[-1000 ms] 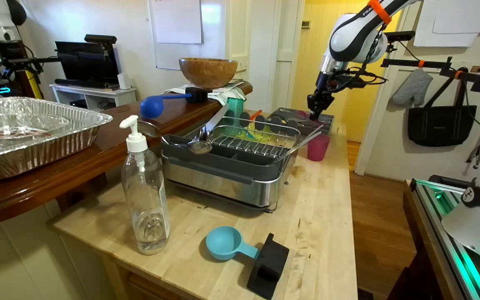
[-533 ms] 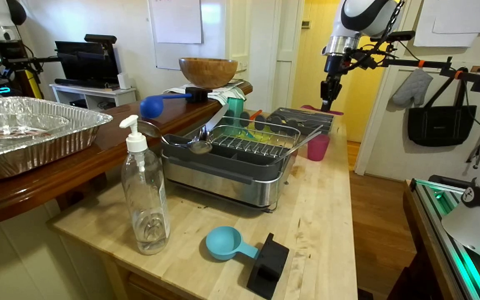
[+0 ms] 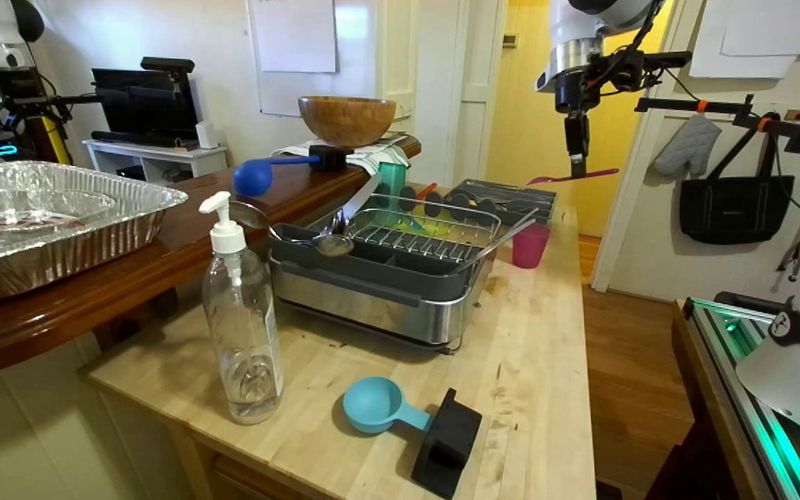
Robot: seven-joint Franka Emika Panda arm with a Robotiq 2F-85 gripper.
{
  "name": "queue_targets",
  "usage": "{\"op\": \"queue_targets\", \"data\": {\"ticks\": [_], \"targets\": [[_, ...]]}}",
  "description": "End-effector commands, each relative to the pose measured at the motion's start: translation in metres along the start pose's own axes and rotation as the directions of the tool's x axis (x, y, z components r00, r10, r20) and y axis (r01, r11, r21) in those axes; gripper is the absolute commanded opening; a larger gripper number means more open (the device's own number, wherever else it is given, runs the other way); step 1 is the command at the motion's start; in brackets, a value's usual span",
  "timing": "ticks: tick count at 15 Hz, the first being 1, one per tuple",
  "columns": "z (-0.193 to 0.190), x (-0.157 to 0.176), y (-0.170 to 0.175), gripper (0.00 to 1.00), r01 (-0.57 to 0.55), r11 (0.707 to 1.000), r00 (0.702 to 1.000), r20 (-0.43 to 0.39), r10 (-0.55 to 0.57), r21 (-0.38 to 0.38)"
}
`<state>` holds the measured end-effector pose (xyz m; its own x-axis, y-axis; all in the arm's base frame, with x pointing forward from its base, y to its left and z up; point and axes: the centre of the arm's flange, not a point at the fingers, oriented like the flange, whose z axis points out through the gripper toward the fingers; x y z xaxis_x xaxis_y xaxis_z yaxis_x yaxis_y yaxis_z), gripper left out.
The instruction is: Put the spatula inside the cup
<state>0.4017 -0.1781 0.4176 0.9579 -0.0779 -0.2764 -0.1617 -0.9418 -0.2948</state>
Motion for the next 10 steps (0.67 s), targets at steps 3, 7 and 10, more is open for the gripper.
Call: {"op": "queue_targets", "data": {"ticks": [3, 7, 10], "targets": [[0.009, 0.035, 0.017, 0.05, -0.033, 0.998, 0.988, 0.151, 0.024, 0.057], [0.028, 0.058, 0.029, 0.05, -0.063, 0.996, 0.976, 0.215, 0.046, 0.070], [0.040, 0.073, 0.038, 0.05, -0.082, 0.994, 0.964, 0.257, 0.061, 0.072]]}}
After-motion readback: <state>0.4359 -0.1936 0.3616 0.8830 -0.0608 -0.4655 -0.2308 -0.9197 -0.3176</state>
